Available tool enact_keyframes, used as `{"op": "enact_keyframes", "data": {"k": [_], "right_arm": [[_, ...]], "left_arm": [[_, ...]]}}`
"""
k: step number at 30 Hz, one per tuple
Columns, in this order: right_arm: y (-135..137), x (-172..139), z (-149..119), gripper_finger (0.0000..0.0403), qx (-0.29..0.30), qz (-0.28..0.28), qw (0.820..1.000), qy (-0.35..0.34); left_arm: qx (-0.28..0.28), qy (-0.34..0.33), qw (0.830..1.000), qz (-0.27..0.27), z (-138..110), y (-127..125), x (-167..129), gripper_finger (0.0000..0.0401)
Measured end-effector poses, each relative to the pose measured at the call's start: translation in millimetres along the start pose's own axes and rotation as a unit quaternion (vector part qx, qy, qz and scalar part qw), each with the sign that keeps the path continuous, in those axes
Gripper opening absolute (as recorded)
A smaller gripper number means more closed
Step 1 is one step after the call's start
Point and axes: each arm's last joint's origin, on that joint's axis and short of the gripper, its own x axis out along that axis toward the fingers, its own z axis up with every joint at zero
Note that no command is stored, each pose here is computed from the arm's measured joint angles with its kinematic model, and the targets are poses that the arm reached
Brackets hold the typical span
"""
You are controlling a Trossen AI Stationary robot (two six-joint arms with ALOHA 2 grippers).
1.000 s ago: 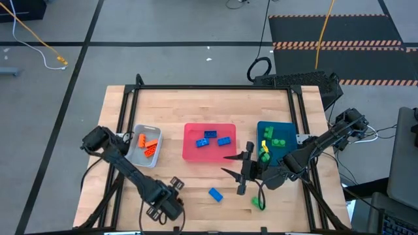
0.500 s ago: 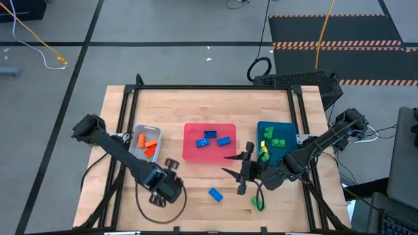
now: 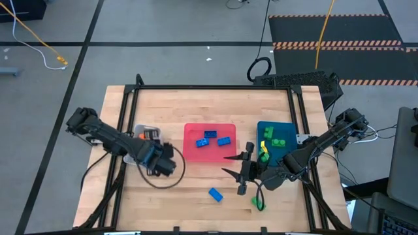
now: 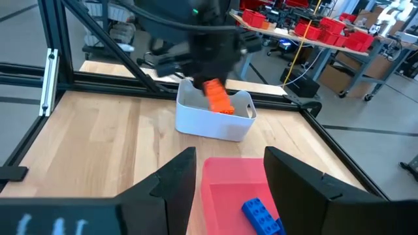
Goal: Sort & place blocks by color
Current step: Put the orange game piece into the gray bin
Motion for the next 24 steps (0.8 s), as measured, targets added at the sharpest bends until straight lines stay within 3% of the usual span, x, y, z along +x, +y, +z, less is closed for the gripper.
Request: {"op": "enact_keyframes", "data": {"k": [6, 14, 24], "right_arm": [[0, 0, -1, 0.0176, 0.001, 0.000, 1.000, 0.005], [0, 0, -2, 0.0176, 0.000, 0.000, 1.000, 0.007], [0, 0, -4, 0.0176, 0.001, -0.001, 1.000, 0.016]], "left_arm": [[-0.054, 0.015, 0.998, 0.043, 6, 21, 6, 0.0141], [-0.092, 0.029, 0.995, 0.040, 11, 45, 12, 0.0149], [-0.145, -0.012, 0.989, 0.022, -7, 80, -4, 0.0149]]}}
